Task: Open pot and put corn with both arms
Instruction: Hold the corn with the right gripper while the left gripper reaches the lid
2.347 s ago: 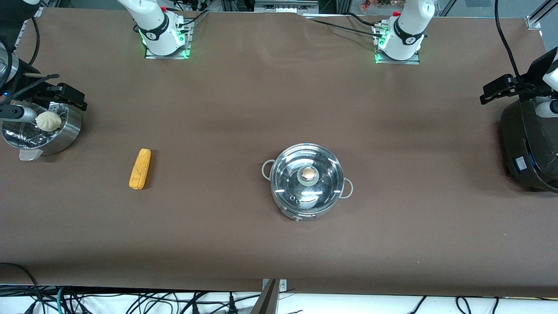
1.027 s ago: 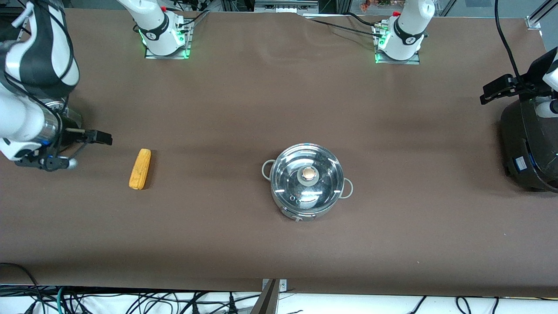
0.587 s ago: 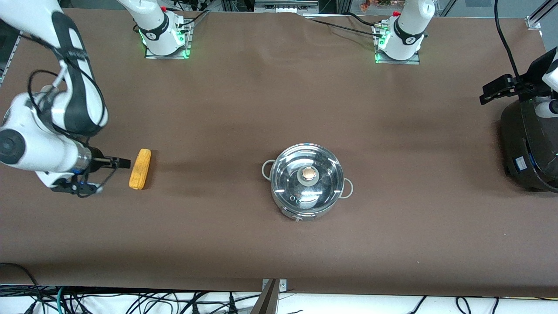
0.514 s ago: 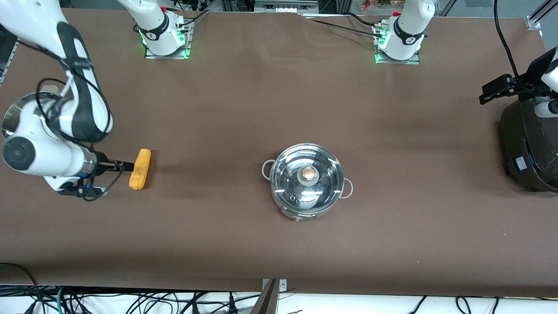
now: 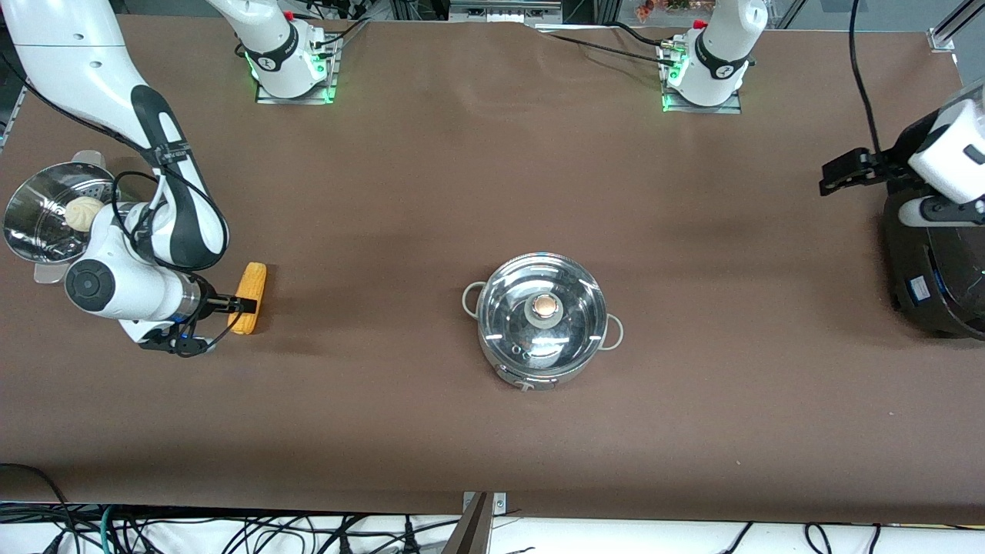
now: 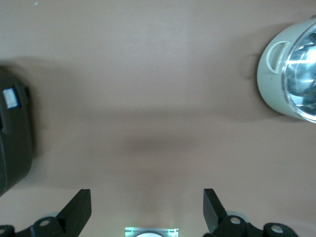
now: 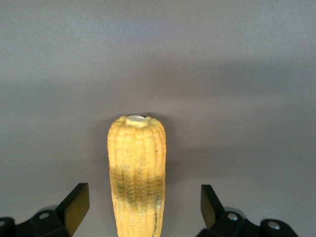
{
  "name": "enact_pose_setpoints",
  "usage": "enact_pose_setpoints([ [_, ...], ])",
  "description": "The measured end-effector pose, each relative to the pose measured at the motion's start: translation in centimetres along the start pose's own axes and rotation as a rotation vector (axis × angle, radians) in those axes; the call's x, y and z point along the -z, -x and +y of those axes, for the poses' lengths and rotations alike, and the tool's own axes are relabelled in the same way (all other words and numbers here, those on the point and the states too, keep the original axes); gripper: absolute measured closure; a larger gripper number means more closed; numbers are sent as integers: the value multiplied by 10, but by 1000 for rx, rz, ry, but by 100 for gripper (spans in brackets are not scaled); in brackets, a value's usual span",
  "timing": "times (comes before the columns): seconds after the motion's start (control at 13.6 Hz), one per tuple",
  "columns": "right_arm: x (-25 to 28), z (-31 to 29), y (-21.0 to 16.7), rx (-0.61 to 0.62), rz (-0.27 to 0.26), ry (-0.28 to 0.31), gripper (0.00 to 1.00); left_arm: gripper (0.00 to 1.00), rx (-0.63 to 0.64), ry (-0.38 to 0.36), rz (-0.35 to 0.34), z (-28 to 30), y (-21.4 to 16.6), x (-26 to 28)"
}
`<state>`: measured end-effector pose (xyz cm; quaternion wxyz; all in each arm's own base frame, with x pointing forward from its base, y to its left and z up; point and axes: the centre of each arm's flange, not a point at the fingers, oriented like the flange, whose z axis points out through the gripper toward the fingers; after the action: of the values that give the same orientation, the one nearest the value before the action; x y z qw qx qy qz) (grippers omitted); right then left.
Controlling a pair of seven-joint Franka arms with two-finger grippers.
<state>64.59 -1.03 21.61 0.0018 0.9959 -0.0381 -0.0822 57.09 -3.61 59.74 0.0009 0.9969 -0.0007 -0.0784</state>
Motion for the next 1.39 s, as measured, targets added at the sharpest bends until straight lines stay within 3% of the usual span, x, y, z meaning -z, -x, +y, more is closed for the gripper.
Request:
enact_pose_setpoints([
  [0.29,-3,0,5,1,9,-1,0,0,-46,-2,-3,21,-5,-7],
  [0.51,-13,-1,14,4,36,-3,0,0,-90,-5,1,68,2,-7],
  [0.73,-21,-2,24,5,50,-5,0,0,-20,-5,22,124,8,-12],
  [1.1,-27,-2,31,6,66,-6,0,0,78,54,66,184,-19,-50],
  [1.39,-34,-2,35,7,73,-7,0,1,93,69,65,241,-23,-73],
])
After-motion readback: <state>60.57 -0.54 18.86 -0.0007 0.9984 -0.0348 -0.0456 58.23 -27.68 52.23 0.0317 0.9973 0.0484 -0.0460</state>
